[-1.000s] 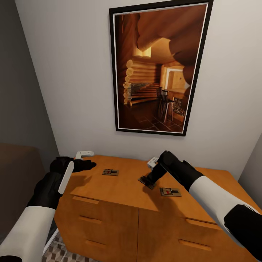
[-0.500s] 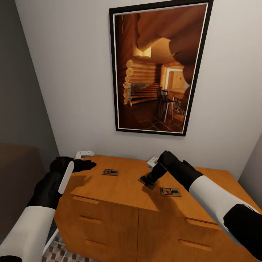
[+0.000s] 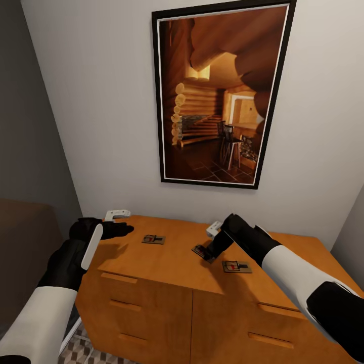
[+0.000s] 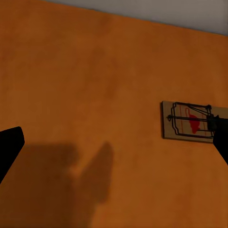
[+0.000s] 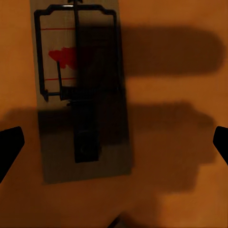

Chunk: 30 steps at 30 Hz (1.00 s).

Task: Take the four mousetraps from the cabinet in the bathroom and place them on the bathroom floor. Make sure all four end up on the same floor surface, and ensure that at least two of them are either under or directly next to the same bathroom sink.

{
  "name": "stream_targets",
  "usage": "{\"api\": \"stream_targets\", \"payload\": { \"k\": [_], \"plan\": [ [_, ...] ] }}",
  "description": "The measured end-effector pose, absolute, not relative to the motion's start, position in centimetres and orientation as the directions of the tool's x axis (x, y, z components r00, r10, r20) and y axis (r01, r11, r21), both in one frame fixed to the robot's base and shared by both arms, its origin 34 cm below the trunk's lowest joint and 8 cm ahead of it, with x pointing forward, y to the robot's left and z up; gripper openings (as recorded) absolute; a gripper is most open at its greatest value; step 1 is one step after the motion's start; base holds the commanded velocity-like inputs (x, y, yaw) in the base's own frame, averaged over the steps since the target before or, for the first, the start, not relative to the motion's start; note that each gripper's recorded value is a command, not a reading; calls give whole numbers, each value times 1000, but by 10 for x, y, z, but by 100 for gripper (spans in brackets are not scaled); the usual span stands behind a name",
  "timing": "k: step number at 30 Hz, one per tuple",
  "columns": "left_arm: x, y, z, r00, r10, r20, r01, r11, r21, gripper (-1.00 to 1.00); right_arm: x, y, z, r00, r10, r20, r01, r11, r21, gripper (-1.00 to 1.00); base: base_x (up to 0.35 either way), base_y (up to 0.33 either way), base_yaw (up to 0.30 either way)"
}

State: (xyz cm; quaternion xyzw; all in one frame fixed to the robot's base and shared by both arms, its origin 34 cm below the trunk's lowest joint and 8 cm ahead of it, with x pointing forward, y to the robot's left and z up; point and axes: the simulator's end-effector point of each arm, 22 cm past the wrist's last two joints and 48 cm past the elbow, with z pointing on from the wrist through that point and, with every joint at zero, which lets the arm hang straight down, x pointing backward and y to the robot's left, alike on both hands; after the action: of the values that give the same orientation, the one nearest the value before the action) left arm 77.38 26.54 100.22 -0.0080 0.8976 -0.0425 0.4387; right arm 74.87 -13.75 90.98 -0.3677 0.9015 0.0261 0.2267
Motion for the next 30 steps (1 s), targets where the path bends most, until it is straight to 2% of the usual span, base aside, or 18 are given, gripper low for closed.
{"api": "stream_targets", "payload": {
  "k": [30],
  "plan": [
    [773,247,996,-628,-56,-776,41,994,-104,100,750,-138,907,-625,-651,-431,-674,729,-122,100,0,0,0]
  ]
}}
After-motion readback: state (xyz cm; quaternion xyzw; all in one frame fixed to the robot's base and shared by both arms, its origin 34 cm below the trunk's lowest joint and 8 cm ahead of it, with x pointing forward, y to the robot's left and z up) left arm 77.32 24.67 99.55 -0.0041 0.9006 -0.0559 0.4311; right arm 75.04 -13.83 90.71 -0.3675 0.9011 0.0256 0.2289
